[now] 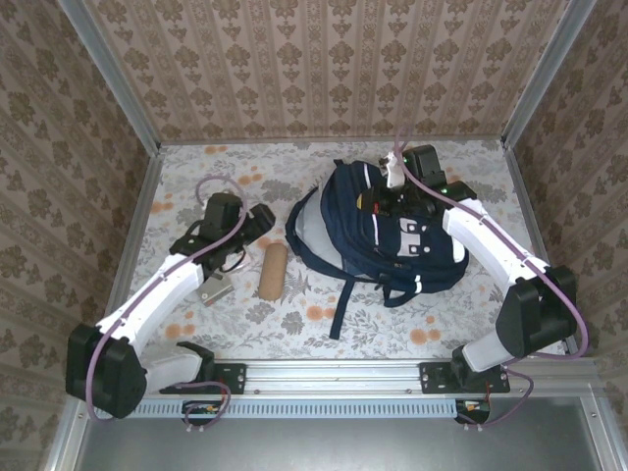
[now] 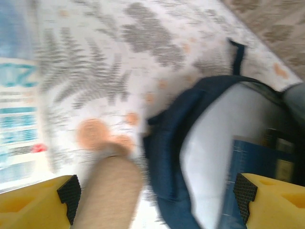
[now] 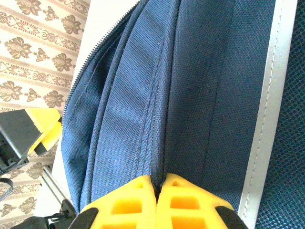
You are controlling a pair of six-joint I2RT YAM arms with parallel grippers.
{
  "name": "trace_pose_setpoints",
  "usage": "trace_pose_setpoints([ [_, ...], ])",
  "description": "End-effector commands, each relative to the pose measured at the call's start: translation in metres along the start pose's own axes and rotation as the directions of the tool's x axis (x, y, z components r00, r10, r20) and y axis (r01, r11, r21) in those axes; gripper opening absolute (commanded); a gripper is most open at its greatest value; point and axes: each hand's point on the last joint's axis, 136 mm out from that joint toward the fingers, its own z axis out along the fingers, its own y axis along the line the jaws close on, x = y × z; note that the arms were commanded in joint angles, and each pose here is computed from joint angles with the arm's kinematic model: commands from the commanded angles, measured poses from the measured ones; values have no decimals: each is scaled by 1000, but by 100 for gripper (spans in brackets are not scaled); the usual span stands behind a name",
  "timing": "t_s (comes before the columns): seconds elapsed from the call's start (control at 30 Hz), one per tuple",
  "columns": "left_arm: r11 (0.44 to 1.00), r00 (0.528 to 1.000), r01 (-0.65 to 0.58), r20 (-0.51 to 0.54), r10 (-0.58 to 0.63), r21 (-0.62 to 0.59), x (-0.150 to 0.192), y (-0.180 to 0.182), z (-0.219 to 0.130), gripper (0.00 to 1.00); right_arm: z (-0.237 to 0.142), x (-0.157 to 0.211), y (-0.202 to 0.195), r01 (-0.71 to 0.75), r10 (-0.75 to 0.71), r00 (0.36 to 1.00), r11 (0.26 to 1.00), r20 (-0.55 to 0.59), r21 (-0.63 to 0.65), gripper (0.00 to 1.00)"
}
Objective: Pack the student bag
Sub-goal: Pick up the pencil case from the middle-left of the table.
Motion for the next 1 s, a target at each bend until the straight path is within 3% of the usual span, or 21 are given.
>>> trace_pose_setpoints([
  [0.0,988,999,-38,-45,31,-148,9,51,-10,85,-6,-10,0,45,-46,997,999,57,18,2],
  [0.23,928,997,-40,-81,11,-370,11,113,-35,86,-4,-12,7,42,-41,997,999,64,-9,2],
  [0.33,889,995,-46,-101,0,-455,15,131,-47,100,-2,-14,10,38,-36,997,999,66,-21,2],
  [0.37,881,994,-58,-111,6,-470,16,135,-50,100,-1,-14,11,37,-35,997,999,66,-24,2],
  [0.73,828,966,-84,-250,-70,-555,50,162,-44,100,8,-19,18,33,-30,997,998,64,-47,2],
  [0.9,868,965,-52,-249,-84,-494,56,159,-26,100,12,-19,17,31,-27,998,998,62,-51,2],
  [0.97,857,965,-61,-251,-81,-512,58,164,-23,100,12,-20,17,32,-29,998,998,61,-51,2],
])
